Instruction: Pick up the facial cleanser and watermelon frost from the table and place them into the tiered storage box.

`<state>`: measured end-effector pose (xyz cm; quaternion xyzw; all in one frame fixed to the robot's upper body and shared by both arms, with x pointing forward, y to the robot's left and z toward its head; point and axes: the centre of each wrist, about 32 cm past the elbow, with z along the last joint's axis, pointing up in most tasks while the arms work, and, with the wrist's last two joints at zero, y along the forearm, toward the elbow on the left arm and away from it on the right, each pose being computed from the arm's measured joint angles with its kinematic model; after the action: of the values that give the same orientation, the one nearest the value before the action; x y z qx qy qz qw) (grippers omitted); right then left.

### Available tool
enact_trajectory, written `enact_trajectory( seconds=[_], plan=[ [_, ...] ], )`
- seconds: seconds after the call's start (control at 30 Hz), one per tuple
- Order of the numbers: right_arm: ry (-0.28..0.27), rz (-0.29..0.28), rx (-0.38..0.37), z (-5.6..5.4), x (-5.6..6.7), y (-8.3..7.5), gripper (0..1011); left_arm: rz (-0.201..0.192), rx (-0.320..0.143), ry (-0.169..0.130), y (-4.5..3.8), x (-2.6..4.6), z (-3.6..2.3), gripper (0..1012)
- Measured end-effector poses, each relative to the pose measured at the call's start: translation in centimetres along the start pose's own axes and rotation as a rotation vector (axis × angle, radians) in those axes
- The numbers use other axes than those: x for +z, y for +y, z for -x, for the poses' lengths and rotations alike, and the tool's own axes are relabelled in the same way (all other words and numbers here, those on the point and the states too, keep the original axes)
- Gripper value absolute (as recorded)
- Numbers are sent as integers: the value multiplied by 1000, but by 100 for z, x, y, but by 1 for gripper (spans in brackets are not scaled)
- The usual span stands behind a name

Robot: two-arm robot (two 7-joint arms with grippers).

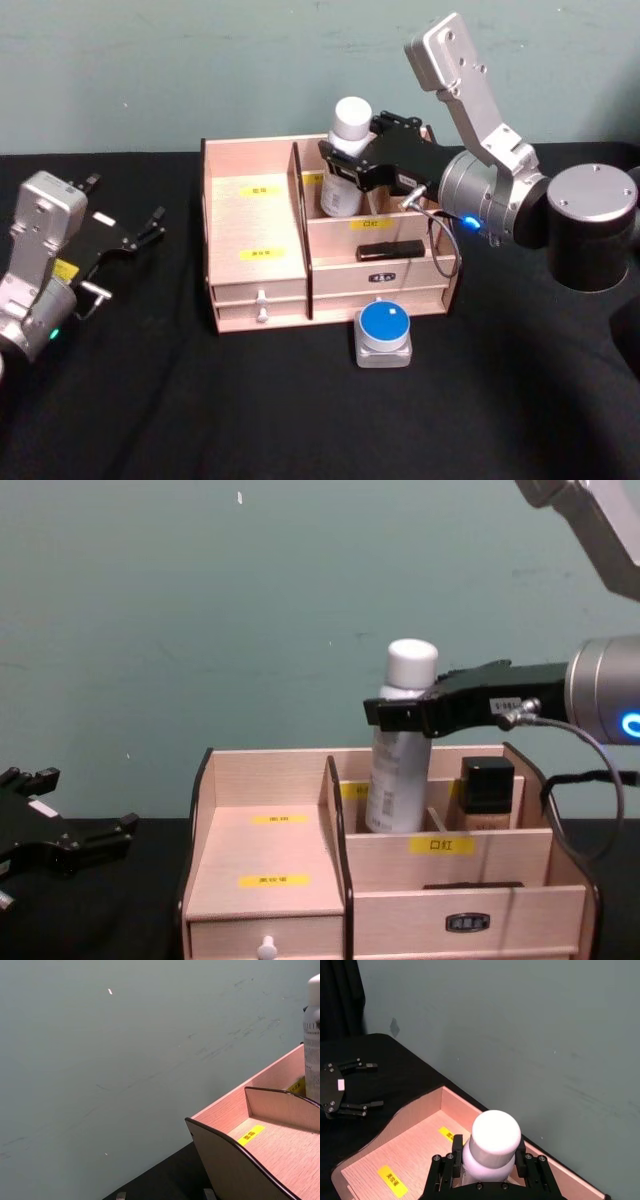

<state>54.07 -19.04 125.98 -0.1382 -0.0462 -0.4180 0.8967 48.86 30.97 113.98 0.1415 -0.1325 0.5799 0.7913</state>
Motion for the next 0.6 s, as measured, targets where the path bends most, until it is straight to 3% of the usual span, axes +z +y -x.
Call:
enact_trajectory(
  seconds=[0.6],
  plan=[
    [28,64,24,-16,-198,70,605,0,0,0,0,0,0,1001]
  ],
)
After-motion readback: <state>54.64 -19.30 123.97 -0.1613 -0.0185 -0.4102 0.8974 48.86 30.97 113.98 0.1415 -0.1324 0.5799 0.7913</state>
